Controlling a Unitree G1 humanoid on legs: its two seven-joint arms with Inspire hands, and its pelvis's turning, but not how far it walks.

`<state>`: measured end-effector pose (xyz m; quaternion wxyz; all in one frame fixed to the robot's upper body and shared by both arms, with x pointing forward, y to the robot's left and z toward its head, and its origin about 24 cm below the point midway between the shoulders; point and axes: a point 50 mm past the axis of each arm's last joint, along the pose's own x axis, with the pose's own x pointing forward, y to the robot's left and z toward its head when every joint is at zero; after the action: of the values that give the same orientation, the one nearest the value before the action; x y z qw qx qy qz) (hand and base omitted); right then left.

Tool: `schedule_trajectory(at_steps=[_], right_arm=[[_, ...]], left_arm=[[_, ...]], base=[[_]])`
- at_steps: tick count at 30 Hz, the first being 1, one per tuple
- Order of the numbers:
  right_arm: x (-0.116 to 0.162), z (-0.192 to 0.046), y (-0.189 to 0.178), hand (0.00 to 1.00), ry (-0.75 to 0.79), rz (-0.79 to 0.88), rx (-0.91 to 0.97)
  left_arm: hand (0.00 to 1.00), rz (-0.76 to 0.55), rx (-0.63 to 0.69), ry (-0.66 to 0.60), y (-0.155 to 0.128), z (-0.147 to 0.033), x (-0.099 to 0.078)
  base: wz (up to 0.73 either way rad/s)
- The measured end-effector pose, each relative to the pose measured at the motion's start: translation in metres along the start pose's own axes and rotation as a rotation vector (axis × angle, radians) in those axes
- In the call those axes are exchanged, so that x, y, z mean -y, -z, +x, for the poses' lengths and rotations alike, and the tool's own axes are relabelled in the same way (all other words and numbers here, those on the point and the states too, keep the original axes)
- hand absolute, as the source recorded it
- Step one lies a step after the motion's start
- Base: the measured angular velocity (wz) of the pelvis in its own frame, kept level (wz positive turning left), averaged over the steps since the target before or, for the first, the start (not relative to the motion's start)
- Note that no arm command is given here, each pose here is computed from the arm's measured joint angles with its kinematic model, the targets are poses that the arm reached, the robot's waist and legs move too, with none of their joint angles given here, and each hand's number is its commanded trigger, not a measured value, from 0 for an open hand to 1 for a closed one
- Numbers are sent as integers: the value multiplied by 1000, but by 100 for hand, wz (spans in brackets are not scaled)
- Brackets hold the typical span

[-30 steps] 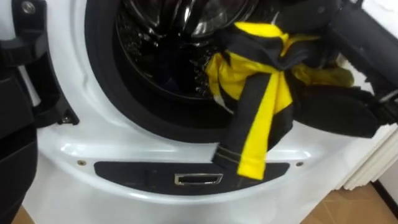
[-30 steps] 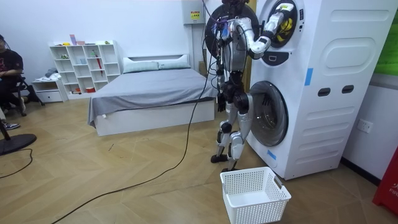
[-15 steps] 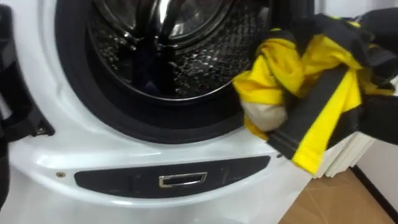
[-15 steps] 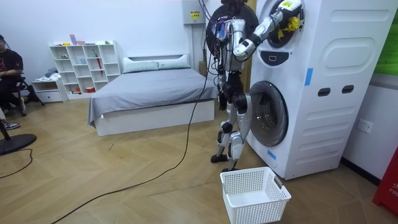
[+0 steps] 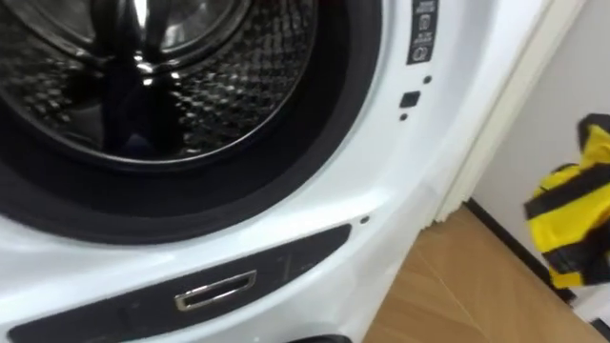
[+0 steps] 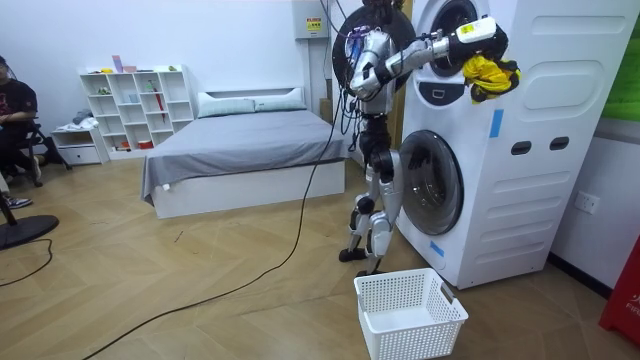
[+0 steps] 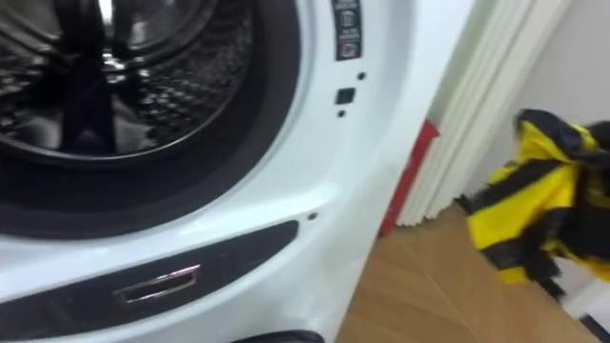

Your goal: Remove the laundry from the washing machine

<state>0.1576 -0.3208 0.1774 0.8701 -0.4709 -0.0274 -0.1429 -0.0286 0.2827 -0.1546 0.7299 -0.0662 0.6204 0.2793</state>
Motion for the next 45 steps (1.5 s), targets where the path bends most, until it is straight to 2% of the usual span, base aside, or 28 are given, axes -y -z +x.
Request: schedule_trajectory(at_steps=[6,16,18,20,24,26,35,41,45], right_arm=[[-12,-14,27,100,-45,-53,-159],[-16,-16,39,100,-93,-91,-238],[-23,-15,39,100,-120,-79,-241],[-41,-7,39,100,-175,-46,-233],[-74,-1,57,100,-279,12,-312],[-80,1,60,100,-299,25,-323],[-113,24,86,100,-290,60,-434],[-141,25,90,100,-320,82,-457],[-160,17,109,100,-345,88,-551]], left_arm=[[0,11,2,-5,-1,0,-3],[0,37,8,-21,-7,0,-10],[0,58,-3,-23,-7,0,-11],[0,104,-3,-19,-11,1,-10],[0,127,44,28,-32,4,8],[0,153,53,45,-37,4,15],[0,180,122,89,-66,4,34],[0,231,131,121,-67,4,46],[0,247,125,149,-68,3,58]], base=[[-12],[-17],[-19],[-23],[-12],[-25],[-5],[2],[9]])
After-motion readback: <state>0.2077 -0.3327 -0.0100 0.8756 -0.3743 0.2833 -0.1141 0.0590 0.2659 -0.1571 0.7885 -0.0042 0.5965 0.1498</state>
